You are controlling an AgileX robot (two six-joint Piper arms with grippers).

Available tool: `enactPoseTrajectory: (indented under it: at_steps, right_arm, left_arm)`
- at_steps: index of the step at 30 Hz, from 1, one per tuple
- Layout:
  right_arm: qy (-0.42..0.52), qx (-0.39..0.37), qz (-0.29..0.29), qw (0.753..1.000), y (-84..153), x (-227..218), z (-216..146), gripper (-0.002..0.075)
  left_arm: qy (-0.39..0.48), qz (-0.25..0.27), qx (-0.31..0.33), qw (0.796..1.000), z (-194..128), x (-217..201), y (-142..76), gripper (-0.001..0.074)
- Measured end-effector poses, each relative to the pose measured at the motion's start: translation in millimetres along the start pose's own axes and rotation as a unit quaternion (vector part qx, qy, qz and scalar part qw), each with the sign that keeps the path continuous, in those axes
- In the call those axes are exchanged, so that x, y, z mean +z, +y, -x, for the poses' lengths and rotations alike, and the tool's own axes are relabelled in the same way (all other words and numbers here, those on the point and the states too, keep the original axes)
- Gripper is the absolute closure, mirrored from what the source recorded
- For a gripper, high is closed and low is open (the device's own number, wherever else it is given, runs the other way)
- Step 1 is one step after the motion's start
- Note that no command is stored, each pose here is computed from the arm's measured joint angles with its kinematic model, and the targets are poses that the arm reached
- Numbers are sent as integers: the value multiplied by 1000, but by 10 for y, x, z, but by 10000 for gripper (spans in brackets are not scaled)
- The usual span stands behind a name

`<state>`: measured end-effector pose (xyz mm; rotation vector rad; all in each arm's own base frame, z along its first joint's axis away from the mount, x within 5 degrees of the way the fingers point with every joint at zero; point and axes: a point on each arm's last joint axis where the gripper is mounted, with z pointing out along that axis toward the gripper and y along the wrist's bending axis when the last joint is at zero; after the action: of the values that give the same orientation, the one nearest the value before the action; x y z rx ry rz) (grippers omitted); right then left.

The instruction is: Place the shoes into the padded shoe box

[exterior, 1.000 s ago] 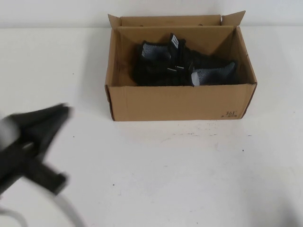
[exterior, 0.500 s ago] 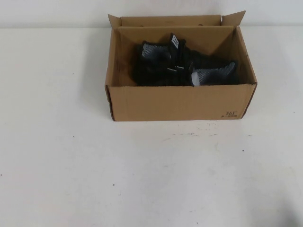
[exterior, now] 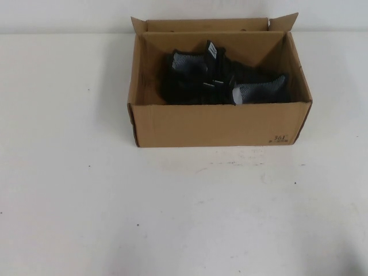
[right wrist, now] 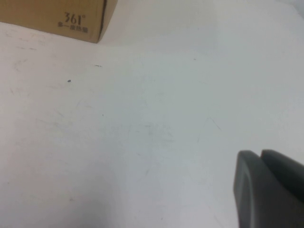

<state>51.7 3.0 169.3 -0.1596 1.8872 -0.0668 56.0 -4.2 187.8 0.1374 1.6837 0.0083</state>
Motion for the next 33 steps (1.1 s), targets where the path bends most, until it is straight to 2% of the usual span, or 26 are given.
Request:
enactPoseTrajectory:
  at_steps: [6,33]
  right_arm:
    - [0,0,0,1000,0,0,0,734]
    - [0,0,0,1000,0,0,0,734]
  left_arm:
    - [82,-5,4,997,-149,-12,-8,739]
    - [93,-6,3,996,-169,-16,-10,739]
